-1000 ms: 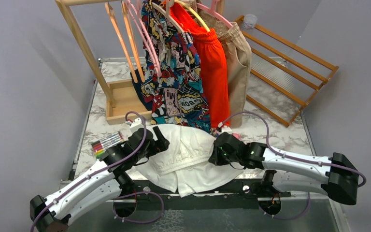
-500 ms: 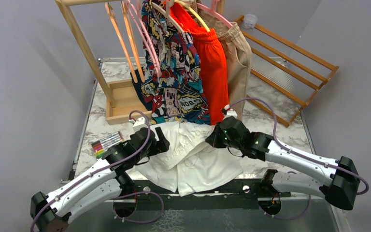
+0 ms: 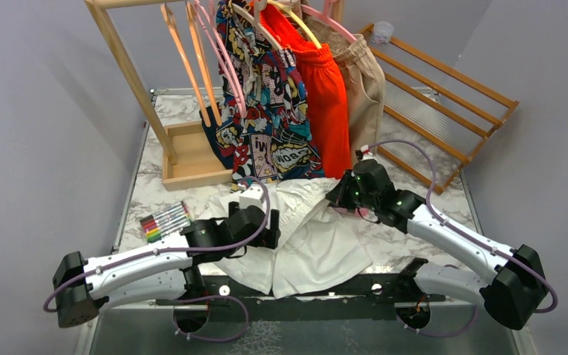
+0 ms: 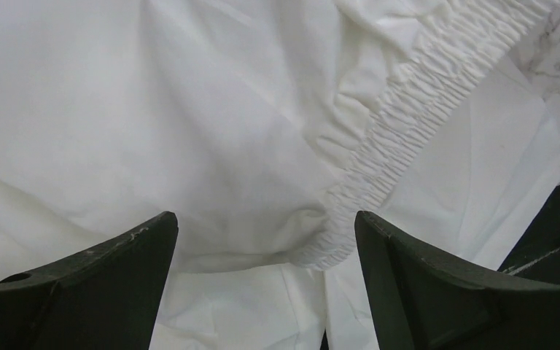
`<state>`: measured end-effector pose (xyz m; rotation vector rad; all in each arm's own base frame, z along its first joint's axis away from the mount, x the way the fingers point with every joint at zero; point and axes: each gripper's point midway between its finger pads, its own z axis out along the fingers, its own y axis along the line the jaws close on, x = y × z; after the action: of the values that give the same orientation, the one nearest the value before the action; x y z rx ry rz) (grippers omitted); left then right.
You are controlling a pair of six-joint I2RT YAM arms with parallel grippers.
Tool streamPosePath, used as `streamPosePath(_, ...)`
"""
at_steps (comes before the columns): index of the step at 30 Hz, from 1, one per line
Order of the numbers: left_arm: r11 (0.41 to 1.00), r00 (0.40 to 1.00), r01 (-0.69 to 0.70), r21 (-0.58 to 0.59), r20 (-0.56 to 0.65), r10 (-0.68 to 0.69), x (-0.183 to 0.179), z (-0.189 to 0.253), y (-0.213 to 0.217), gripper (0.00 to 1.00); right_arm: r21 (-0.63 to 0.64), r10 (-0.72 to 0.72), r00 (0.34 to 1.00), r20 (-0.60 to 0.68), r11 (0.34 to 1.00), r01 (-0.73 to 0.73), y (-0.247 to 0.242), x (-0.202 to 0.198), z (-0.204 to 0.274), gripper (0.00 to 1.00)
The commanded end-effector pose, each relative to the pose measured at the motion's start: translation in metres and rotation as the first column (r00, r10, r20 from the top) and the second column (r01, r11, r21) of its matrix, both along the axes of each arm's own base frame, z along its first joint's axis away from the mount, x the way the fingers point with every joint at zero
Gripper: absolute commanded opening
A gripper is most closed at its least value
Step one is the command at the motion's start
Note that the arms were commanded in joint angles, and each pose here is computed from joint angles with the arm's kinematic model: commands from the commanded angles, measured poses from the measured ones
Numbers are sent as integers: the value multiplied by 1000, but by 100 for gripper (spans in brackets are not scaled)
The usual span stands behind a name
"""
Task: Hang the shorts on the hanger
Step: Adjust the shorts at the center of the board.
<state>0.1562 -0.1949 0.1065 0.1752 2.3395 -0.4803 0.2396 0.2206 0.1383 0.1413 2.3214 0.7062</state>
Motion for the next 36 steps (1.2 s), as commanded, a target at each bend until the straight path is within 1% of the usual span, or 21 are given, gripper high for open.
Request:
streamPosePath(1,994,985,75,85,148,-87,-4,25,-26,94,38,36,999,22,999,-37,7,7,9,1)
streamPosePath(5,972,973,92,214,191,-134,-16,22,-35,96,38,47,999,16,998,-47,8,6,7,1)
streamPosePath(8,959,971,87,270,192,-142,-19,14,-36,97,41,53,998,14,998,-54,9,5,6,1)
streamPosePath(16,900,978,0,435,187,-90,-19,-18,-11,99,46,67,997,24,997,-68,8,3,10,1)
streamPosePath(28,866,979,19,499,165,-116,-30,-37,-20,99,48,80,997,15,996,-81,9,0,7,1)
streamPosePath(30,867,981,14,497,160,-108,-31,-40,-19,97,49,84,996,13,995,-84,10,0,7,1)
streamPosePath(32,870,982,5,494,162,-98,-31,-39,-18,93,49,88,996,14,995,-88,10,0,7,1)
streamPosePath(34,874,981,-11,485,177,-85,-30,-36,-15,85,50,89,996,14,995,-89,10,0,8,1)
streamPosePath(36,880,977,-41,473,202,-63,-27,-31,-11,74,51,93,996,14,994,-93,10,-1,8,1)
